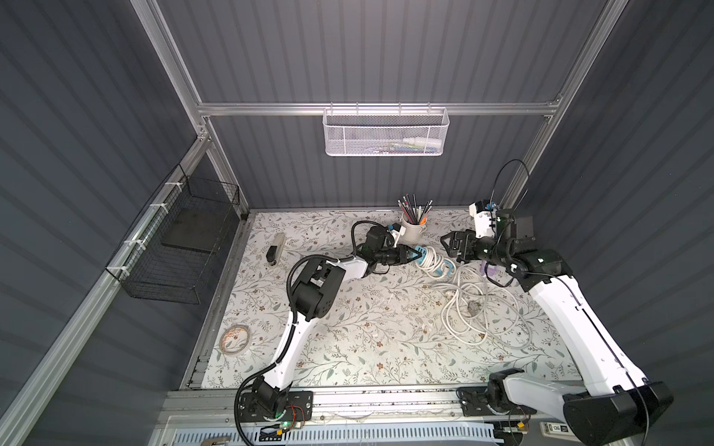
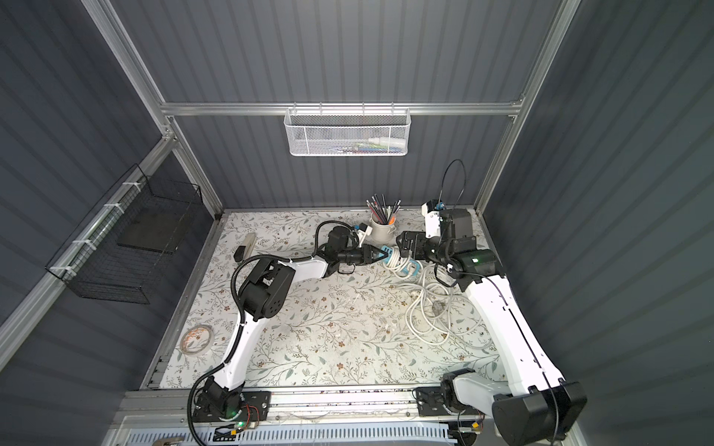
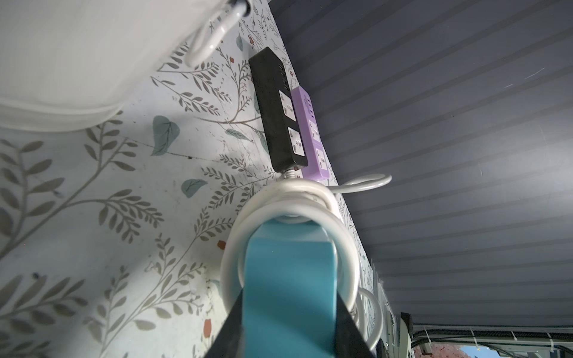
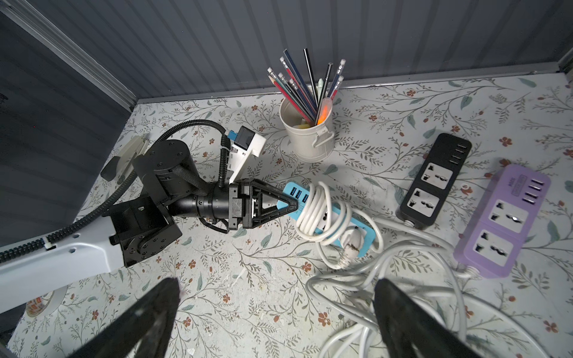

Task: Unwrap the cord wrapped around the power strip
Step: Pick up the power strip from the center of the board.

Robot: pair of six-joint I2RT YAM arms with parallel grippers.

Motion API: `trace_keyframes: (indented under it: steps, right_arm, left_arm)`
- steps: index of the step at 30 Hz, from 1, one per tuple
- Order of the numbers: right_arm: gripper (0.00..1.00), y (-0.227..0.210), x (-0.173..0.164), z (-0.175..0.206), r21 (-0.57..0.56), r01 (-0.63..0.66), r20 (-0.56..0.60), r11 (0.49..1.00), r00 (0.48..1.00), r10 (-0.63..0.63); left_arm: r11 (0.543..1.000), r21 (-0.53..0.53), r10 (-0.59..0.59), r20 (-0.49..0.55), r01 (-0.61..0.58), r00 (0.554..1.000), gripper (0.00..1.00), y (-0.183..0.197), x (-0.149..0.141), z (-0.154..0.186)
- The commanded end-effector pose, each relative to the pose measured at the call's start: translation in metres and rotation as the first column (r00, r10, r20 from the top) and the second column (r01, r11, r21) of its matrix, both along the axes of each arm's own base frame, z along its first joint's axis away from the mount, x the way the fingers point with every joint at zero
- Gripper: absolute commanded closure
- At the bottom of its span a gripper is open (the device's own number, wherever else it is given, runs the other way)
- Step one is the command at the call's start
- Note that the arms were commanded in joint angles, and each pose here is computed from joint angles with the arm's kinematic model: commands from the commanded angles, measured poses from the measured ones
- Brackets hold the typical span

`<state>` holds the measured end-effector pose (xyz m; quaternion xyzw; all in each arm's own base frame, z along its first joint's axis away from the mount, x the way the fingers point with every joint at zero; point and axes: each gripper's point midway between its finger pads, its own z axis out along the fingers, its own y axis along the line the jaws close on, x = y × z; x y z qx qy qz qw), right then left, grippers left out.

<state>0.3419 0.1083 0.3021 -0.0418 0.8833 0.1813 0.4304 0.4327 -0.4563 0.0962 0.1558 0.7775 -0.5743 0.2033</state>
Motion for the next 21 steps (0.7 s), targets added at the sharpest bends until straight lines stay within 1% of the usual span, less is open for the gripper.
trace_keyframes:
  steps: [1, 6, 12, 14, 17, 21]
  right_arm:
    - [0.01, 0.004, -0.003, 0.005, 0.016, -0.017, 0.02, 1.0, 1.0, 0.016]
    - [0.01, 0.006, -0.002, 0.001, 0.024, -0.023, 0.017, 0.999, 1.0, 0.022]
    - [0.01, 0.012, 0.006, 0.0, 0.041, -0.038, 0.019, 0.998, 0.999, 0.037]
    - [0.01, 0.014, 0.01, 0.003, 0.052, -0.043, 0.027, 0.998, 0.999, 0.042]
    - [0.01, 0.022, 0.015, 0.009, 0.066, -0.063, 0.039, 0.996, 0.997, 0.06]
    - [0.01, 0.041, 0.019, 0.012, 0.067, -0.106, 0.046, 0.992, 0.994, 0.103]
  left_arm:
    - [0.998, 0.055, 0.037, 0.039, -0.039, 0.999, 1.0, 0.021, 0.003, 0.012]
    - [0.991, 0.104, 0.065, 0.13, -0.079, 0.989, 1.0, 0.046, 0.002, 0.047]
    - [0.983, 0.11, 0.115, 0.232, -0.144, 0.966, 1.0, 0.07, 0.008, 0.099]
    - [0.982, 0.094, 0.134, 0.259, -0.163, 0.957, 1.0, 0.077, 0.011, 0.119]
    - [0.977, 0.096, 0.15, 0.319, -0.19, 0.936, 1.0, 0.09, 0.015, 0.149]
    - [0.966, 0.095, 0.18, 0.41, -0.239, 0.894, 1.0, 0.108, 0.016, 0.195]
